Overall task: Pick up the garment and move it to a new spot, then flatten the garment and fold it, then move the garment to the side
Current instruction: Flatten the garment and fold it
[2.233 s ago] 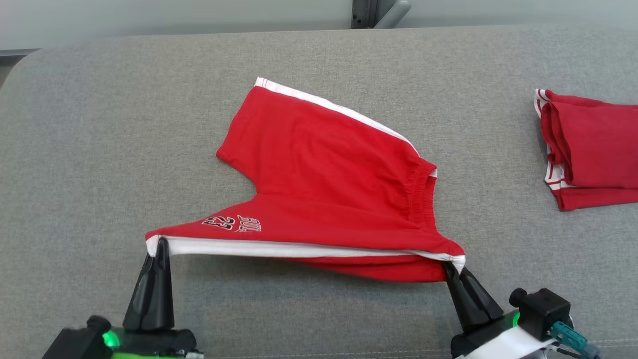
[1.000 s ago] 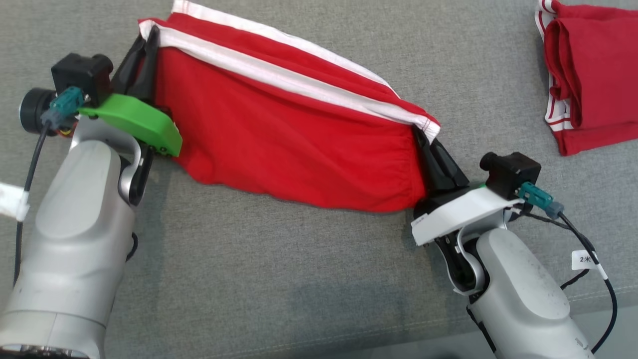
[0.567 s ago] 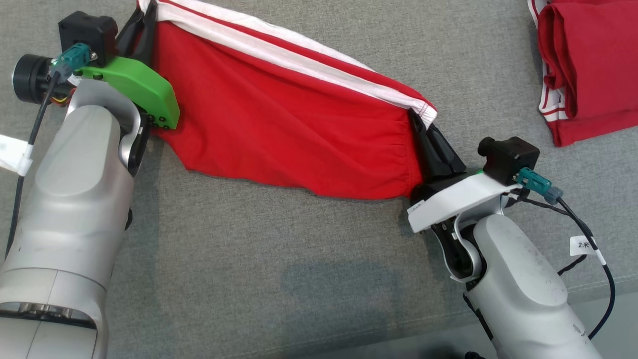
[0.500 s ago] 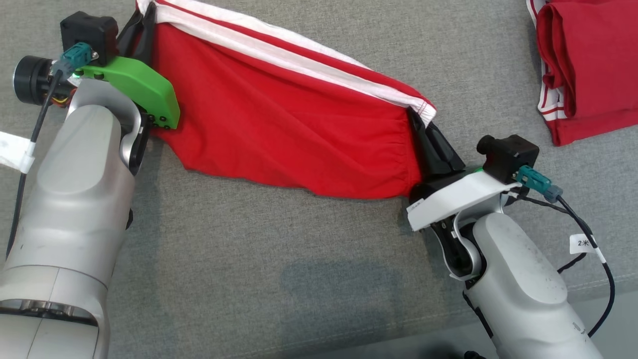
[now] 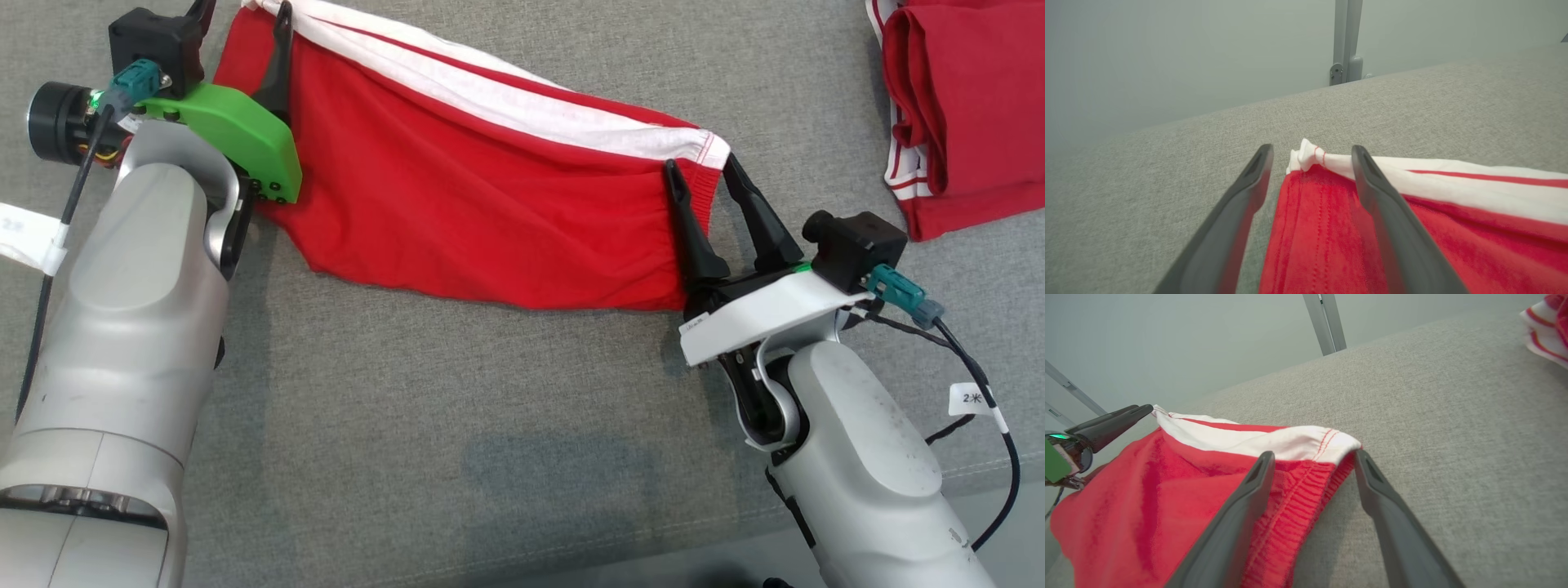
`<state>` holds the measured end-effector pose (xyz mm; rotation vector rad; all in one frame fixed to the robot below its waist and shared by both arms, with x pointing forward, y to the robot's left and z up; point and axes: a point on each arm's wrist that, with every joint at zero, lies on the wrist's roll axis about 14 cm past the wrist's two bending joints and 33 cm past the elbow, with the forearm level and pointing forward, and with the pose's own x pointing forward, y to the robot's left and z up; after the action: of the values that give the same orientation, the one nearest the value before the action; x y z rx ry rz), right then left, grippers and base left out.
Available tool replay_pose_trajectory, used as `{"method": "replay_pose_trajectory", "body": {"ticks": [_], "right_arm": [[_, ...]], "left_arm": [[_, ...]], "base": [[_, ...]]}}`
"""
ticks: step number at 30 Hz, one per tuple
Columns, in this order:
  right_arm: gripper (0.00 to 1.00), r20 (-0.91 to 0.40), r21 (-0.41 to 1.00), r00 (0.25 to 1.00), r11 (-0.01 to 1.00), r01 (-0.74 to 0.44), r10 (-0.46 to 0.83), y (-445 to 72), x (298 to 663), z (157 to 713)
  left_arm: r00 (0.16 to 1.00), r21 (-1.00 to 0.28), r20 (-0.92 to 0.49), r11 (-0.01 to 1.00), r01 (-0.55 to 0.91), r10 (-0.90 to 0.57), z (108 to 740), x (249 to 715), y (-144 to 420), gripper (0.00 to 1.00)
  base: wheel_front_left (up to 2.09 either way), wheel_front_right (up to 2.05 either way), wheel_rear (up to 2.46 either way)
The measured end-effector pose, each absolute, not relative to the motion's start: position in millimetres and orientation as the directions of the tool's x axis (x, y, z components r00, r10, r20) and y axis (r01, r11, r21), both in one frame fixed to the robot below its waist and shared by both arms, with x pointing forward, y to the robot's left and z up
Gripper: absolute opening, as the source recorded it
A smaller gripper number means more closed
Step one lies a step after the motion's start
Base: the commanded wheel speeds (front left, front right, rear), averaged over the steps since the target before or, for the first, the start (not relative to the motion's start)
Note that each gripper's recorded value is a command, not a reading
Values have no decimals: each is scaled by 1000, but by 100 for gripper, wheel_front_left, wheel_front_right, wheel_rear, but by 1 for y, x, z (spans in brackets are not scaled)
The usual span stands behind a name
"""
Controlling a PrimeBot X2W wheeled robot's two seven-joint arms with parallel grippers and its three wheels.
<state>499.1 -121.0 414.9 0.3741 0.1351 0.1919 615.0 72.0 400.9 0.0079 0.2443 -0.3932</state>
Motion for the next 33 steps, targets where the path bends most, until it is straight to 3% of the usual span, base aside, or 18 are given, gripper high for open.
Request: {"method": "replay_pose_trajectory", "body": {"ticks": [12, 20, 33], "right_arm": [[100, -73, 328, 982, 934, -140, 173, -132, 473, 427], [100, -7, 303, 993, 946, -113, 121, -149, 444, 458], [100, 12, 293, 997, 953, -79, 79, -164, 433, 467]], "left_arm": [[919, -73, -240, 950, 303, -312, 406, 588, 107, 100], [878, -88, -364, 950, 299, -310, 393, 536, 117, 100], [835, -152, -440, 944, 293, -330, 379, 534, 109, 100]], "base": [[0, 0, 0], [0, 0, 0], [0, 0, 0]]}}
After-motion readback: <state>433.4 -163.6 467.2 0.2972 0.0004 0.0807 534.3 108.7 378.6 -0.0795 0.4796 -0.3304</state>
